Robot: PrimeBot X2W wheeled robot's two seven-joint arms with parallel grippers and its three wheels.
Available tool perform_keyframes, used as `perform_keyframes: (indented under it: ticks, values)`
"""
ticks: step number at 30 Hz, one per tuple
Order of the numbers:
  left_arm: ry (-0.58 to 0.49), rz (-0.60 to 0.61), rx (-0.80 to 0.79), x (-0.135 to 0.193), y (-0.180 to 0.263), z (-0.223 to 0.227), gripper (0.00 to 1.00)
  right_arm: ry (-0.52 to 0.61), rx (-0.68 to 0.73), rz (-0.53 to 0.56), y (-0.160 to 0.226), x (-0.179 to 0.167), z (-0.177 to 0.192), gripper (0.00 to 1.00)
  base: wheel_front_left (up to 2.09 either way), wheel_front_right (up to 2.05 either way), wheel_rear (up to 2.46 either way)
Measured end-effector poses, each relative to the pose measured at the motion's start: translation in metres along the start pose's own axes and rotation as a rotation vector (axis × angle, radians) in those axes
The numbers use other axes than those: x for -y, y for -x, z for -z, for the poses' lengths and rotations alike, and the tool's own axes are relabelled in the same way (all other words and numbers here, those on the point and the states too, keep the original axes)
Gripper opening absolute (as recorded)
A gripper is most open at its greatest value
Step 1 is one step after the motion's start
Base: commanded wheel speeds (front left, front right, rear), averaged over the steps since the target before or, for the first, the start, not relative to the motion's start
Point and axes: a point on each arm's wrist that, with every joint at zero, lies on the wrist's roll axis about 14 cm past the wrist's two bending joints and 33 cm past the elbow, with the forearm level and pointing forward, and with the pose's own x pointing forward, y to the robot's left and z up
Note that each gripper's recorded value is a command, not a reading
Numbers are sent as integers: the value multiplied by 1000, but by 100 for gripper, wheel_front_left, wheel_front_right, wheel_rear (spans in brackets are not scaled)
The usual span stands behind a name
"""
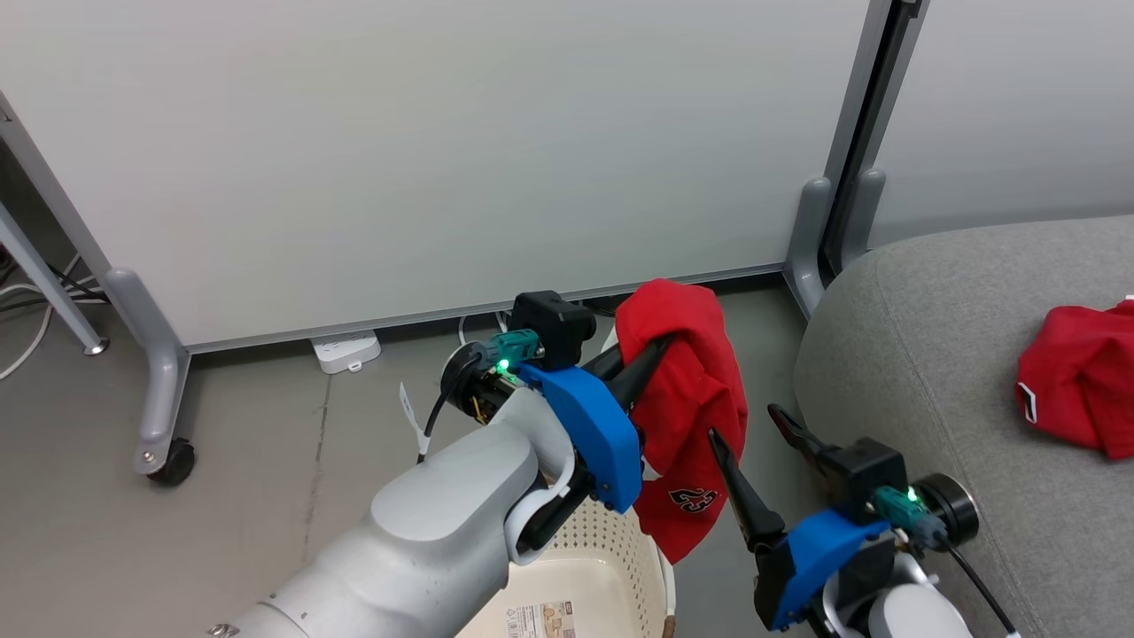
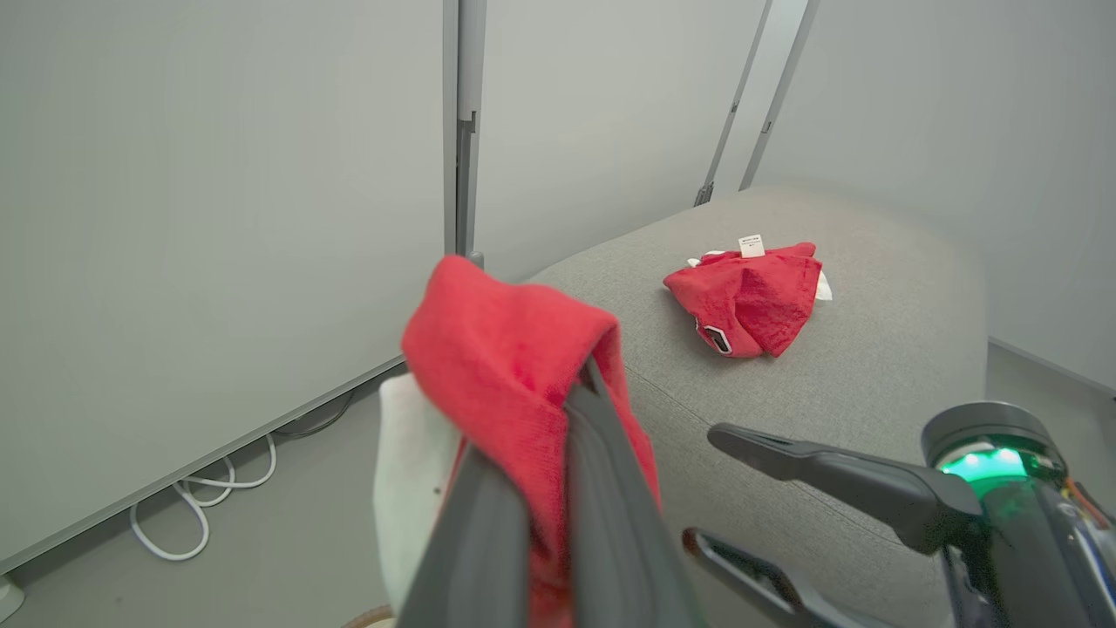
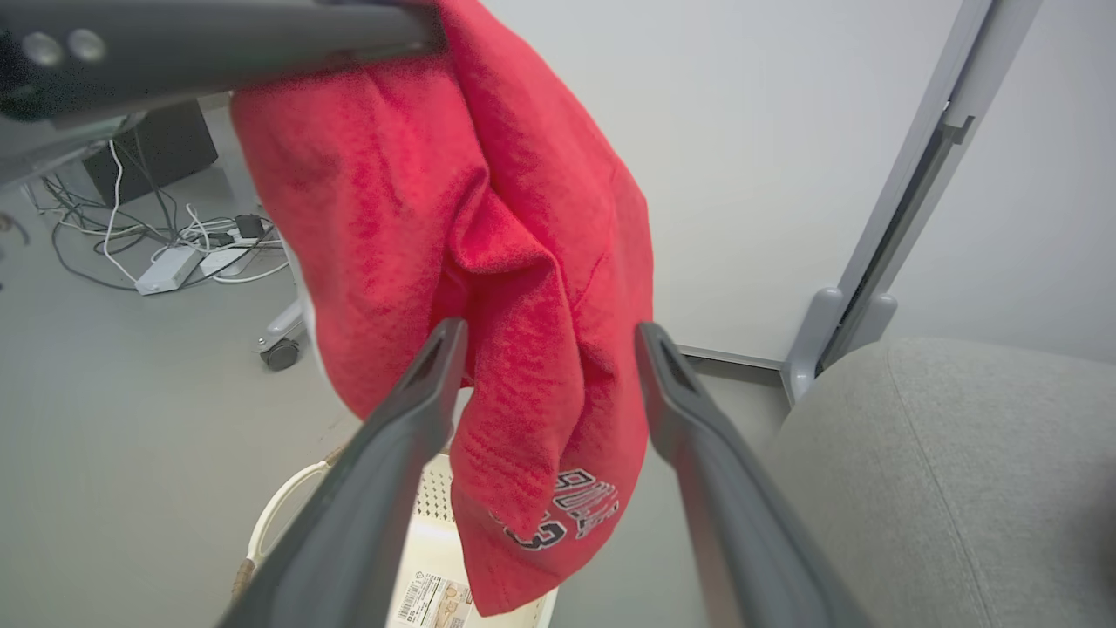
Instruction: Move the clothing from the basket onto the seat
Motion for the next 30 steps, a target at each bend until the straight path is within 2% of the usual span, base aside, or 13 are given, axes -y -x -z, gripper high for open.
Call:
perform_keyframes:
  ticks: [10,22,23,24,25,30]
  values:
    - [10,9,-10,2,-1,3,0,114,-102,-114,-31,-13,11,100,0,0,0]
    - [33,24,-12,6,-3,8,0,166,-156,-253,-62,-47,17,100,0,0,0]
    - [33,24,-10,6,-3,7,0,163,-155,-255,-64,-48,16,80,0,0,0]
    - [33,25,-8,6,-3,6,0,157,-155,-256,-65,-48,16,27,0,0,0]
    - [32,26,-6,6,-3,6,0,158,-154,-259,-66,-49,16,0,0,0,0]
    - [31,25,-3,6,-3,4,0,147,-135,-263,-71,-50,14,0,0,0,0]
